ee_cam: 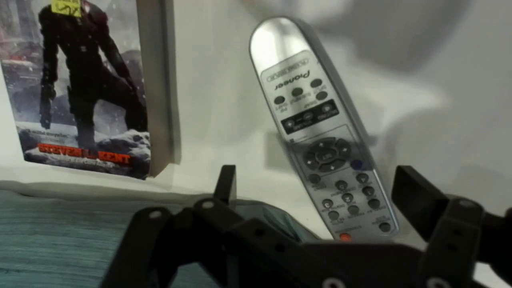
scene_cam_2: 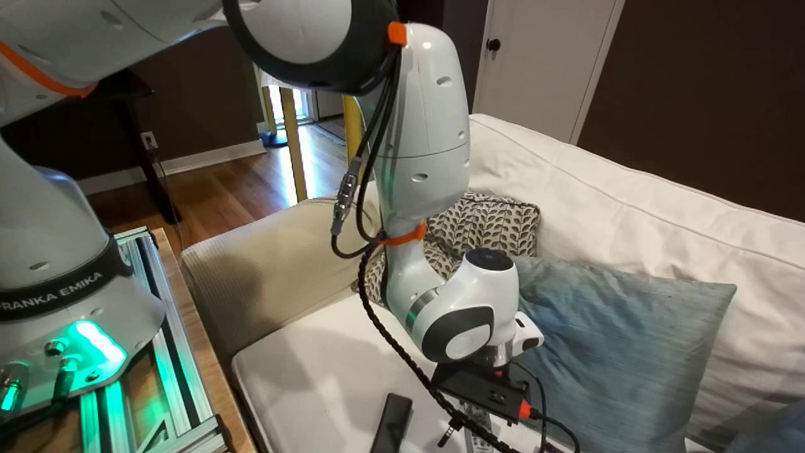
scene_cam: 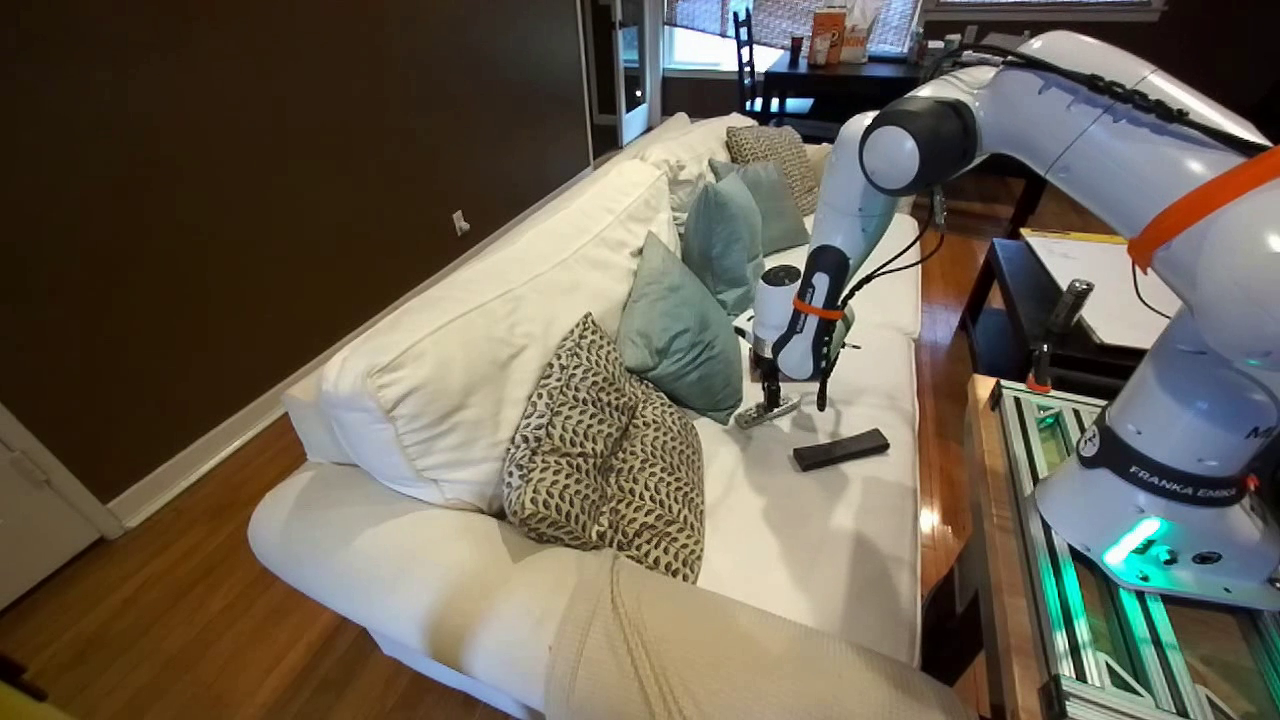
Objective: Put the grey remote control on the left armrest of the sofa.
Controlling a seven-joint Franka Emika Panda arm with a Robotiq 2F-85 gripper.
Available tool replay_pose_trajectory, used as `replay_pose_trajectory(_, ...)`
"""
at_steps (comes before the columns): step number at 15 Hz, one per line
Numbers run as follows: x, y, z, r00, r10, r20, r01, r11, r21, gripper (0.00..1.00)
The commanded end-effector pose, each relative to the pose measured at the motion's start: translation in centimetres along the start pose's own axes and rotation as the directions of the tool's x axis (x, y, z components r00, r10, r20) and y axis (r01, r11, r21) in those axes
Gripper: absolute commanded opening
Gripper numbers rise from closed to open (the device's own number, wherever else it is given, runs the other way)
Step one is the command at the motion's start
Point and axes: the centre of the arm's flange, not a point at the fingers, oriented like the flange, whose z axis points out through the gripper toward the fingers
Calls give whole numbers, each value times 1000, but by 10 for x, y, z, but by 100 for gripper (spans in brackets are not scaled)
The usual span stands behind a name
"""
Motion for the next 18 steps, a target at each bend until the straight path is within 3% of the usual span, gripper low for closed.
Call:
replay_pose_trajectory(1, 14, 7, 27, 999, -51, 0, 51, 998, 28, 100)
replay_pose_trajectory(9, 23, 0, 50, 991, -124, 57, 120, 991, 63, 100)
replay_pose_trajectory(10, 23, 0, 52, 990, -129, 61, 125, 990, 67, 84)
replay_pose_trajectory(12, 25, -1, 54, 989, -136, 63, 132, 989, 69, 66)
replay_pose_trajectory(17, 29, -6, 54, 985, -147, 87, 140, 987, 79, 29)
replay_pose_trajectory(18, 30, -7, 52, 985, -148, 90, 141, 987, 79, 29)
